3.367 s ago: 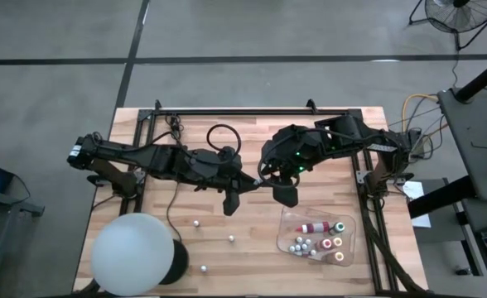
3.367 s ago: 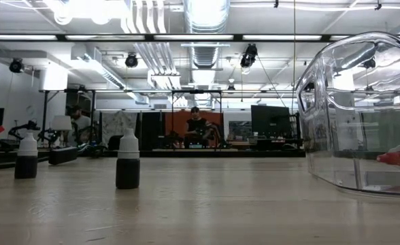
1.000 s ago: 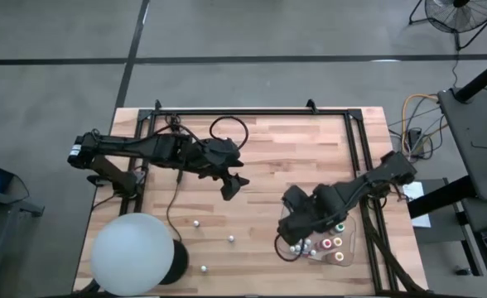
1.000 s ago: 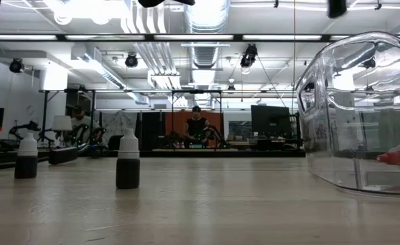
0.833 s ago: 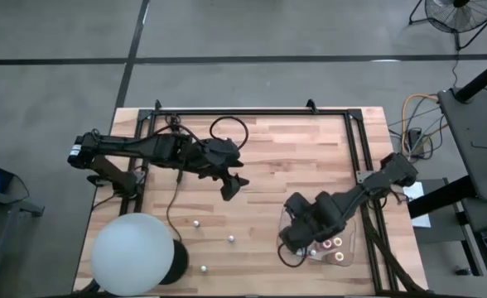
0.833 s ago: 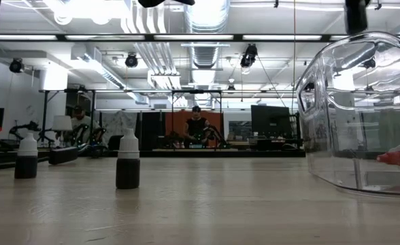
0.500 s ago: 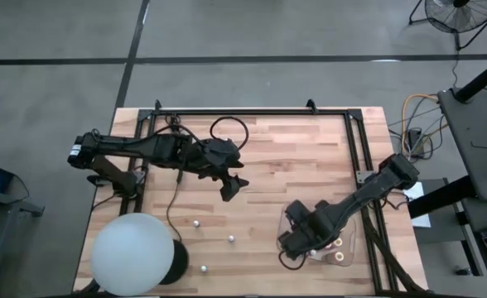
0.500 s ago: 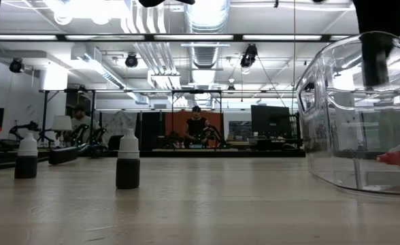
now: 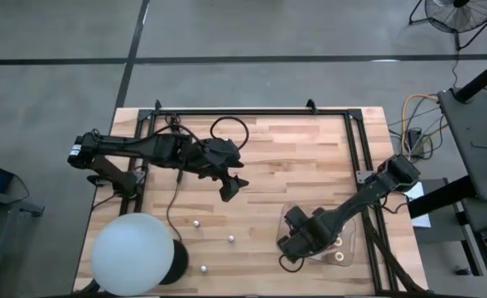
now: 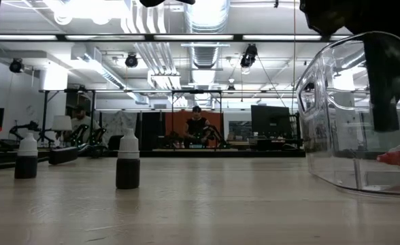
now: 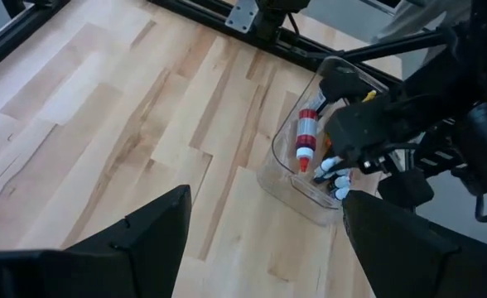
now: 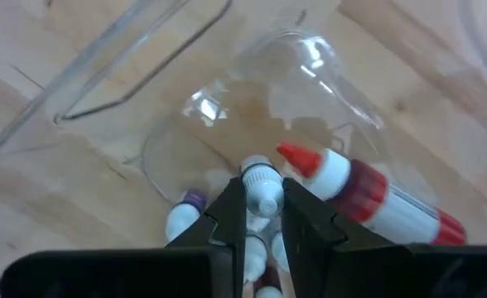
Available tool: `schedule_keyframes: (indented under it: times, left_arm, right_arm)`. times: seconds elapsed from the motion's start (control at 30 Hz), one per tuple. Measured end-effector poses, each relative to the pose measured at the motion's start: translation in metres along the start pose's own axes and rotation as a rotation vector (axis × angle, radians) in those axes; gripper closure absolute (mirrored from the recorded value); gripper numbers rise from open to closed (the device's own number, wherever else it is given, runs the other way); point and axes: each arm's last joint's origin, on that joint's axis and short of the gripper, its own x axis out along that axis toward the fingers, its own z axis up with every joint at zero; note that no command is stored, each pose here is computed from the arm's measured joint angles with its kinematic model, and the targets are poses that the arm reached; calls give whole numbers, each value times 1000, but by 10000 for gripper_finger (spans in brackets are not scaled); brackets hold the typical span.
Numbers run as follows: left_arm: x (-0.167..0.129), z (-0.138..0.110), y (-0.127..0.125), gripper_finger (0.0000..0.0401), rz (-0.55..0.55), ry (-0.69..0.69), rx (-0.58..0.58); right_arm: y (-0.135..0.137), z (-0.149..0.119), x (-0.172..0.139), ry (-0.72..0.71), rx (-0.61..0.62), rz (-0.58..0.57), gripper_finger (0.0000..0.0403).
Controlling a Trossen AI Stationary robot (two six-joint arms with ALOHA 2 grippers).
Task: Pick & Place food coloring
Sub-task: Put the green food color into the transparent bin
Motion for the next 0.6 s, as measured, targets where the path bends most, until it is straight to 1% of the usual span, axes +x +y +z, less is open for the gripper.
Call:
schedule_keyframes:
  times: [0.17, 0.3, 0.6]
  left_arm:
    - [0, 1, 1, 117, 4, -1, 2]
    - [0, 1, 1, 117, 4, -2, 13]
    - [0, 1, 2, 117, 4, -2, 13]
  right_arm:
    - [1, -3, 15, 12, -12, -20, 355]
    - [4, -5, 25, 21, -9, 4, 355]
    - [3, -7, 32, 19, -13, 0, 355]
